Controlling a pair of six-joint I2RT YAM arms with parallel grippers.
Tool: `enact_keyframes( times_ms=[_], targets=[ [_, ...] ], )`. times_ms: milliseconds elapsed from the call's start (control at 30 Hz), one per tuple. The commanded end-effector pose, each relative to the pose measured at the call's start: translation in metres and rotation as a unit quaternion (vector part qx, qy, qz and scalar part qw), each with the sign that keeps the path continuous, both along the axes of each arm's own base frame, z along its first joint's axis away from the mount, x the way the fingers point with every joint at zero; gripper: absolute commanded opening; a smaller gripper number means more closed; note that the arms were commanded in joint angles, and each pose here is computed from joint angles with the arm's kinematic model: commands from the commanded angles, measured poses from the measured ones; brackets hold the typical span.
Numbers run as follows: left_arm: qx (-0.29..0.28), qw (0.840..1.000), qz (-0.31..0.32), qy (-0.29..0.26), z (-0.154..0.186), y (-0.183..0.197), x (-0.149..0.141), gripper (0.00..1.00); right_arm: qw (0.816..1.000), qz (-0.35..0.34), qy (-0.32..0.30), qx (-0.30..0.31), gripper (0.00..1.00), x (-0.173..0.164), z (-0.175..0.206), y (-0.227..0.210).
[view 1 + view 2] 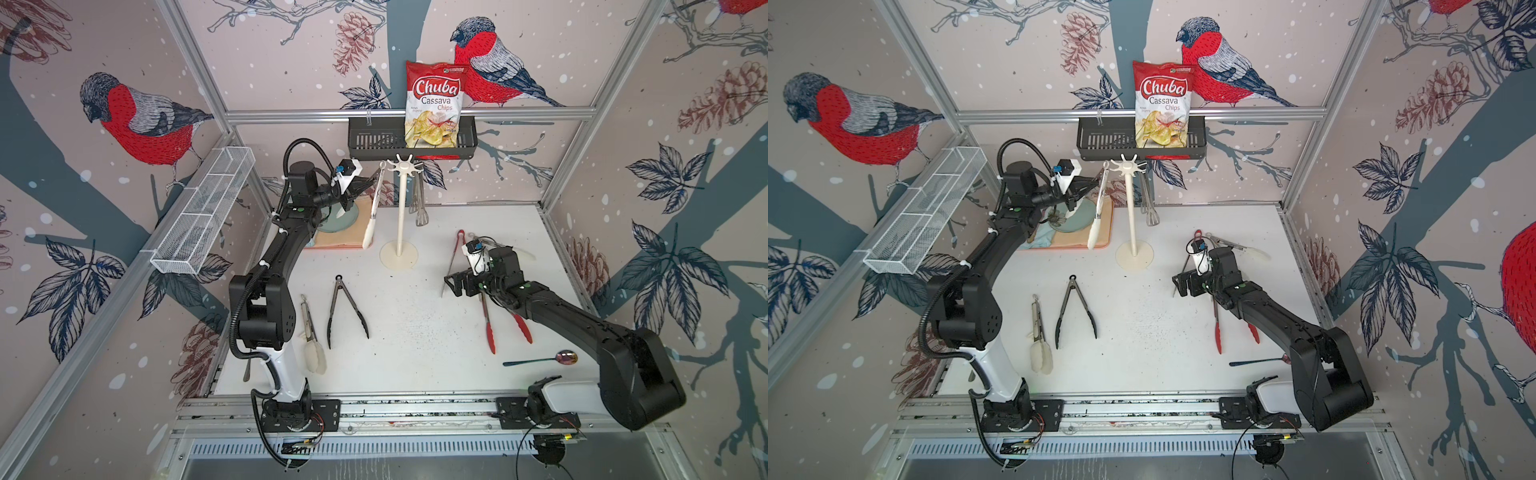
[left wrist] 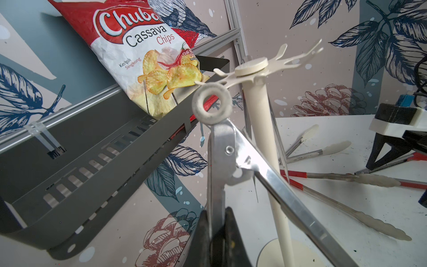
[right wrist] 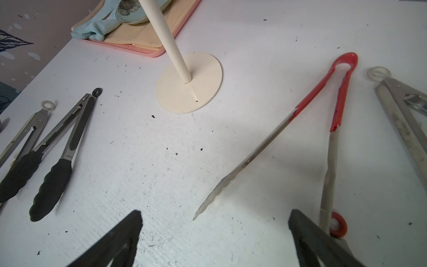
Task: Hang food tongs on kitchen utensil racks
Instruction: Hang the food tongs on the rack.
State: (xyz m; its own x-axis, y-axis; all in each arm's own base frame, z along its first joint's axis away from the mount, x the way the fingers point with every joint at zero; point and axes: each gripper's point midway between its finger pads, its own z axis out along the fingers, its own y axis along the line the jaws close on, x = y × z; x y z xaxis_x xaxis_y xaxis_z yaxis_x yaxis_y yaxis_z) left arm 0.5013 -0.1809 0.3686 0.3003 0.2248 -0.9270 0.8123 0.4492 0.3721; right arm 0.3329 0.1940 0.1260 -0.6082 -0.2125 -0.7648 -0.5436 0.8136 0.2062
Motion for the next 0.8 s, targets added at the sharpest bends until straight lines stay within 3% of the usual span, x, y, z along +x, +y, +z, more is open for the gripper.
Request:
enact_keyframes(
  times_ms=[0, 767],
  targets=[
    [-0.004, 0.999, -0.019, -0.036, 0.016, -0.002, -0.005, 0.00, 1.000, 0.005, -0.001, -0.009, 1.00, -0.001, -0.003, 0.001],
    [-0.009, 0.999, -0.041, -0.013, 0.009, -0.013, 0.007, 0.00, 1.000, 0.022, -0.011, -0.020, 1.00, -0.007, -0.002, 0.006]
  ],
)
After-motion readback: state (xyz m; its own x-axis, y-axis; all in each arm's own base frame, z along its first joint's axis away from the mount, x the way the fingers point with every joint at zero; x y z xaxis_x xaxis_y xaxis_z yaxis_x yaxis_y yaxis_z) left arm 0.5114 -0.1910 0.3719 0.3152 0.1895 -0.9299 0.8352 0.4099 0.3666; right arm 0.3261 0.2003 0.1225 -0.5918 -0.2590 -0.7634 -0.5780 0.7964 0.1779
